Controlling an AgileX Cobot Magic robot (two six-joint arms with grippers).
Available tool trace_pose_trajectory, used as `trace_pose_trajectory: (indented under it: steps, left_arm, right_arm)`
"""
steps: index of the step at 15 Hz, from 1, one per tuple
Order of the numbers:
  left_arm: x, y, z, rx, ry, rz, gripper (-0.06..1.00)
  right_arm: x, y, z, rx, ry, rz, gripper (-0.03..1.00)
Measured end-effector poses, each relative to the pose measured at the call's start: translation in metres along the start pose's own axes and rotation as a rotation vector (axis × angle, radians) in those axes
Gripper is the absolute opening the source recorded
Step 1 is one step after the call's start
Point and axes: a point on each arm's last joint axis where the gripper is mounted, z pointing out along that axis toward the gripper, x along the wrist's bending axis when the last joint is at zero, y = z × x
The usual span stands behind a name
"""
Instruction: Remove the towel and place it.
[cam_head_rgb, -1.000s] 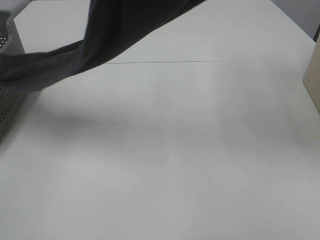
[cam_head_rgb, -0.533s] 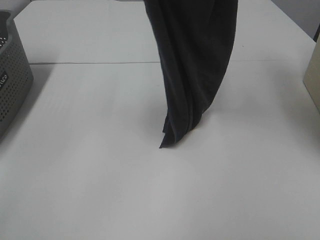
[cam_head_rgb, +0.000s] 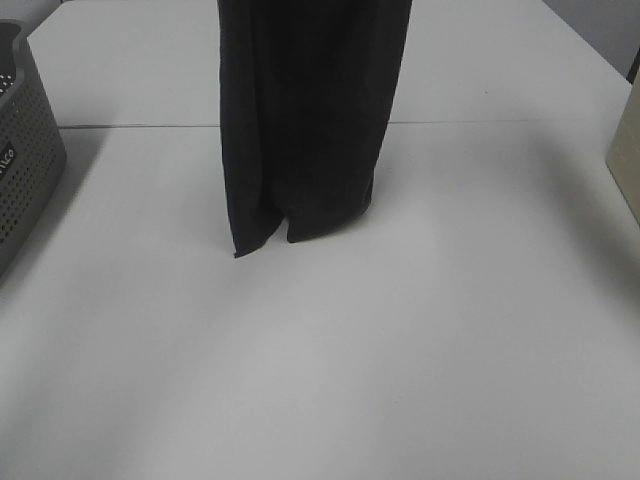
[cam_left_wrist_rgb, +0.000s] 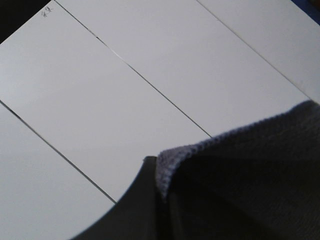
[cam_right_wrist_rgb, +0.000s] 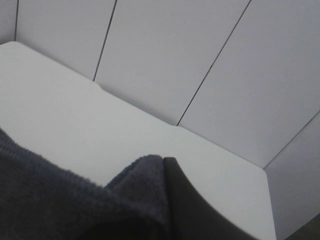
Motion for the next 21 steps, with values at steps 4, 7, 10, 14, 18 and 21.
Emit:
trace_pose_trajectory:
  steps: [4, 7, 10, 14, 18, 21]
  left_arm:
    - [-0.010, -0.024, 0.013, -0.088, 0.113, -0.013, 0.00]
    - [-0.002, -0.039, 0.014, -0.112, 0.202, -0.058, 0.00]
    - [0.000, -0.064, 0.017, -0.093, 0.239, -0.053, 0.00]
    - [0.004, -0.078, 0.029, -0.114, 0.292, -0.040, 0.00]
    - [0.010, -0.078, 0.053, -0.181, 0.357, -0.028, 0.00]
    - [0.009, -0.080, 0.063, -0.186, 0.362, -0.018, 0.00]
  right_arm:
    - [0.001, 0.005, 0.012, -0.137, -0.053, 0.014, 0.02]
    - [0.003, 0.005, 0.022, -0.205, -0.085, -0.006, 0.02]
    - [-0.001, -0.003, 0.038, -0.261, -0.091, 0.062, 0.02]
    - [-0.004, -0.010, 0.050, -0.306, -0.083, 0.118, 0.02]
    - [-0.026, -0.013, 0.055, -0.417, -0.105, 0.121, 0.02]
    - [-0.035, -0.016, 0.057, -0.432, -0.116, 0.128, 0.02]
